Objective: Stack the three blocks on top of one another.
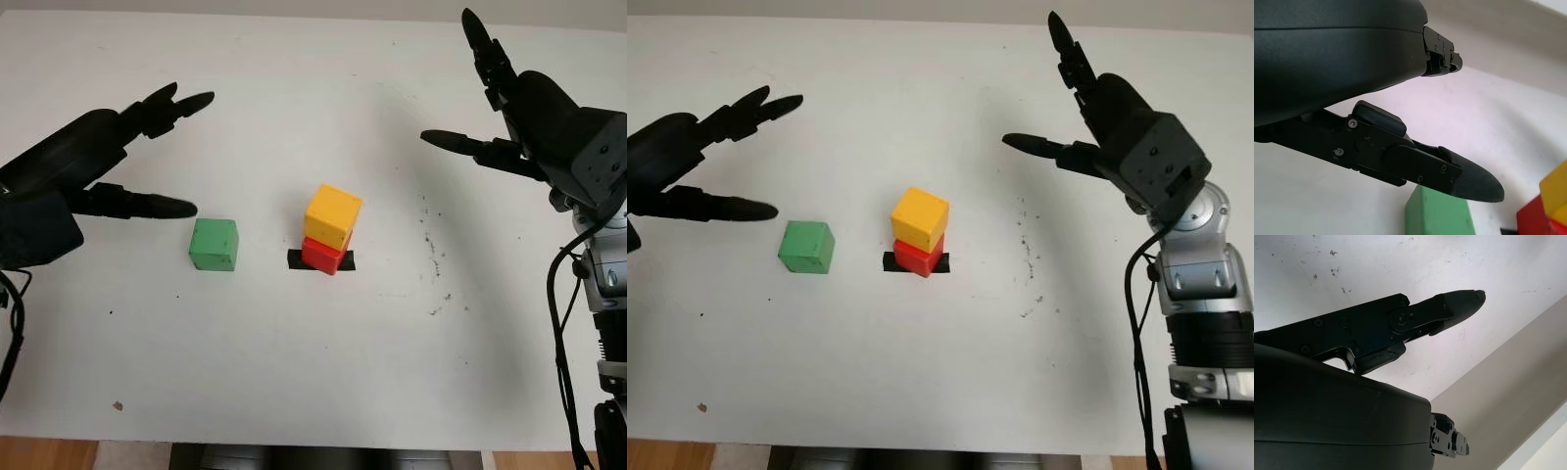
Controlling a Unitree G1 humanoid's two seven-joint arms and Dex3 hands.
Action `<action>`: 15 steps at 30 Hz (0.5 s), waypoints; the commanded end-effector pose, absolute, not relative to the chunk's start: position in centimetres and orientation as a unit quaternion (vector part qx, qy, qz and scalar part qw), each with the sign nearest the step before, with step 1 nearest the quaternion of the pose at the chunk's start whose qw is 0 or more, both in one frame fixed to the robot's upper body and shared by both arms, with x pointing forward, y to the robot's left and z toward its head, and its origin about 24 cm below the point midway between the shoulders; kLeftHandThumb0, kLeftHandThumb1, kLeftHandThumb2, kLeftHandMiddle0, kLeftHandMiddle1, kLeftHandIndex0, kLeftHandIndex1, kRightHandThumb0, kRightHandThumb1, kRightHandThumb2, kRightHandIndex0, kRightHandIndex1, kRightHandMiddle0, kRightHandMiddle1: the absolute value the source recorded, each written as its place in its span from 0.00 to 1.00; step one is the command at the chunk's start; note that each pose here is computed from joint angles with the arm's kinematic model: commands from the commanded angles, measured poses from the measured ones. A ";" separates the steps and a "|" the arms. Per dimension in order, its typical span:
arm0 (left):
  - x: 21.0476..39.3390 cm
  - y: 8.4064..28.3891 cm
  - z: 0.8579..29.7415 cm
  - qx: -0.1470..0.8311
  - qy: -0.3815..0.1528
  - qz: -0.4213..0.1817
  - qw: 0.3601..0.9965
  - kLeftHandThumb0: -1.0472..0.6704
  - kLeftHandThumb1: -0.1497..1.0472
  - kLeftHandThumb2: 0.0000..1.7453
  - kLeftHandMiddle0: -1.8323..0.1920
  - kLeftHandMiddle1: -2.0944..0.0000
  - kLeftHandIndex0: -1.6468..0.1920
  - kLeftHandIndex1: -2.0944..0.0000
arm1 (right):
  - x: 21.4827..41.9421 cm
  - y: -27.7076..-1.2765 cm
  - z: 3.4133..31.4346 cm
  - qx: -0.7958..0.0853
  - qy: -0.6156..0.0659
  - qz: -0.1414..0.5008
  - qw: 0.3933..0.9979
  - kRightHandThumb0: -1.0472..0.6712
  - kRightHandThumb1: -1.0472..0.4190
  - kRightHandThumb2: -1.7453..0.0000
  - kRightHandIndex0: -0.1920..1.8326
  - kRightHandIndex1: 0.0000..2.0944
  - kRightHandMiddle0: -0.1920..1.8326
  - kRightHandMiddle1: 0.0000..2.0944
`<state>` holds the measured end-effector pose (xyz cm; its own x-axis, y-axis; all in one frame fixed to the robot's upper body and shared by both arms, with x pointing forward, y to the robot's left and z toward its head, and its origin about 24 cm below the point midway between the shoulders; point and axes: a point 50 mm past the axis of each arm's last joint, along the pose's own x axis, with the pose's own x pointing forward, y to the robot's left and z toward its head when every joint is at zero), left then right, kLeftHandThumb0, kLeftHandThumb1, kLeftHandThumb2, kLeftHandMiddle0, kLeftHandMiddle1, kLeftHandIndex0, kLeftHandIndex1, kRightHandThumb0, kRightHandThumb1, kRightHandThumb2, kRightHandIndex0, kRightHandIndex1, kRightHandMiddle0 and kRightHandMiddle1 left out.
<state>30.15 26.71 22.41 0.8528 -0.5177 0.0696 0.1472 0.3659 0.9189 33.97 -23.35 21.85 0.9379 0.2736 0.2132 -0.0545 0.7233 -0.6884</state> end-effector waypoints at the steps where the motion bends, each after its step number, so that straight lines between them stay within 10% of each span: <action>1: 29.5 26.9 22.4 0.529 -0.176 -0.223 0.800 0.05 0.95 0.03 0.98 0.98 0.84 0.98 | 33.9 -23.7 22.2 -0.363 -0.155 0.085 0.915 0.20 0.00 0.94 0.00 0.00 0.00 0.00; 15: 27.6 26.3 21.0 0.531 -0.177 -0.261 0.786 0.06 0.95 0.04 1.00 0.98 0.83 0.97 | 34.0 -23.8 22.0 -0.359 -0.158 0.088 0.916 0.21 0.00 0.95 0.00 0.00 0.00 0.00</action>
<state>27.92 26.13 20.75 0.7978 -0.6029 0.0036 0.2387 0.3214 0.9164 34.13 -23.56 21.54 0.9374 0.2796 0.2078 -0.0630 0.7228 -0.6882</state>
